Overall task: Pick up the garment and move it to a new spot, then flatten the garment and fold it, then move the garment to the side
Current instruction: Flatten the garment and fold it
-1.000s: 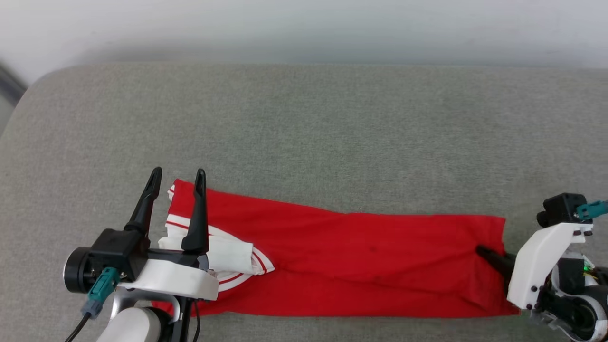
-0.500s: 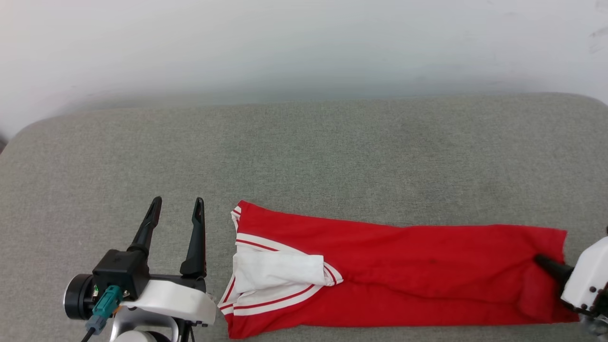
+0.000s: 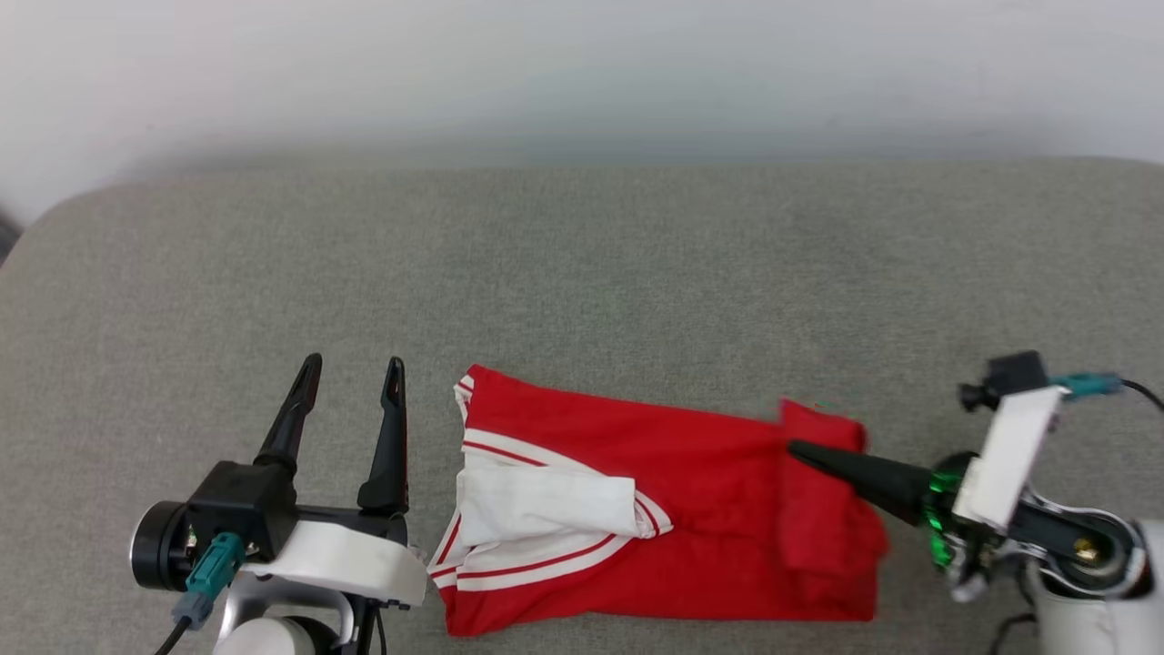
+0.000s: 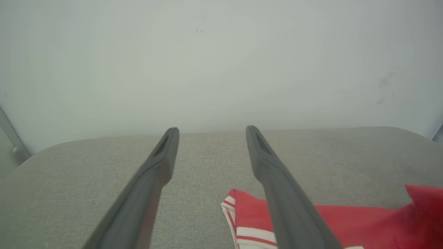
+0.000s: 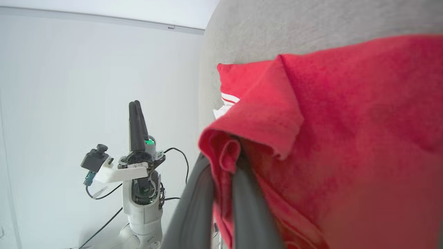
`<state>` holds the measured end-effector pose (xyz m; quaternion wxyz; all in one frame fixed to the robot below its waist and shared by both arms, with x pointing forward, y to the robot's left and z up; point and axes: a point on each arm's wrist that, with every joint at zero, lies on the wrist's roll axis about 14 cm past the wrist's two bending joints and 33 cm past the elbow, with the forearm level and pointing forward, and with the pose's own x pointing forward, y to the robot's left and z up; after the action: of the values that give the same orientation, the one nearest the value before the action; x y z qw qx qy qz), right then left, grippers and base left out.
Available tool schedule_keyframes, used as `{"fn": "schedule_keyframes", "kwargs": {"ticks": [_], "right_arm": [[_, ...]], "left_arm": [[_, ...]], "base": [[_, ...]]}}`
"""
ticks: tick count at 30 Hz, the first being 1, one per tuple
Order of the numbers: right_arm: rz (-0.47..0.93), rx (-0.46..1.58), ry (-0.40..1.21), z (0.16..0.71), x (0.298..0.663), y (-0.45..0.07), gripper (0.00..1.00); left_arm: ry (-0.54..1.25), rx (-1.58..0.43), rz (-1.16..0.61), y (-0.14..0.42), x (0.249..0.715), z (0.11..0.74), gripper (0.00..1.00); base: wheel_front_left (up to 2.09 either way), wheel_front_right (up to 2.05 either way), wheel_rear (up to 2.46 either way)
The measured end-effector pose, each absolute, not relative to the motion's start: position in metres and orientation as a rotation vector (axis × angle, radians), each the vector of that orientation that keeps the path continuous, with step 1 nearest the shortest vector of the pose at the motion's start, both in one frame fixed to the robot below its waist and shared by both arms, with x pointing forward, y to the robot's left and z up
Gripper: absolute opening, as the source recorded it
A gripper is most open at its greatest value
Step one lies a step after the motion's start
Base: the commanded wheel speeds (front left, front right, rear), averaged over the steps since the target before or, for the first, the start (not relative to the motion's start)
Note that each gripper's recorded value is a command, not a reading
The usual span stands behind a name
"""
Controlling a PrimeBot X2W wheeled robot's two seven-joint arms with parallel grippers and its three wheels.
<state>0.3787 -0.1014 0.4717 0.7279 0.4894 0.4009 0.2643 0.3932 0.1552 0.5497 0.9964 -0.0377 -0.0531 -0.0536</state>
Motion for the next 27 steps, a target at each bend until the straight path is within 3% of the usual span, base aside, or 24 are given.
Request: {"fn": "schedule_keyframes", "kwargs": {"ticks": [11,18,20,21,27], "right_arm": [[0.883,1.119,0.981,0.475,0.388,0.028,0.0],[0.861,1.056,1.005,0.451,0.397,0.066,0.0],[0.855,1.024,1.031,0.441,0.395,0.073,0.49],[0.845,1.008,1.024,0.438,0.397,0.074,1.0],[0.857,0.915,0.982,0.444,0.395,0.08,1.0]], "left_arm": [[-0.072,-0.088,-0.078,0.16,0.412,0.53,1.0],[-0.061,-0.086,-0.053,0.167,0.421,0.52,1.0],[-0.05,-0.084,-0.046,0.17,0.422,0.516,1.0],[-0.049,-0.083,-0.045,0.17,0.422,0.514,1.0],[-0.064,-0.079,-0.039,0.172,0.42,0.518,1.0]], "base": [[0.0,0.0,0.0],[0.0,0.0,0.0],[0.0,0.0,0.0],[0.0,0.0,0.0],[0.0,0.0,0.0]]}}
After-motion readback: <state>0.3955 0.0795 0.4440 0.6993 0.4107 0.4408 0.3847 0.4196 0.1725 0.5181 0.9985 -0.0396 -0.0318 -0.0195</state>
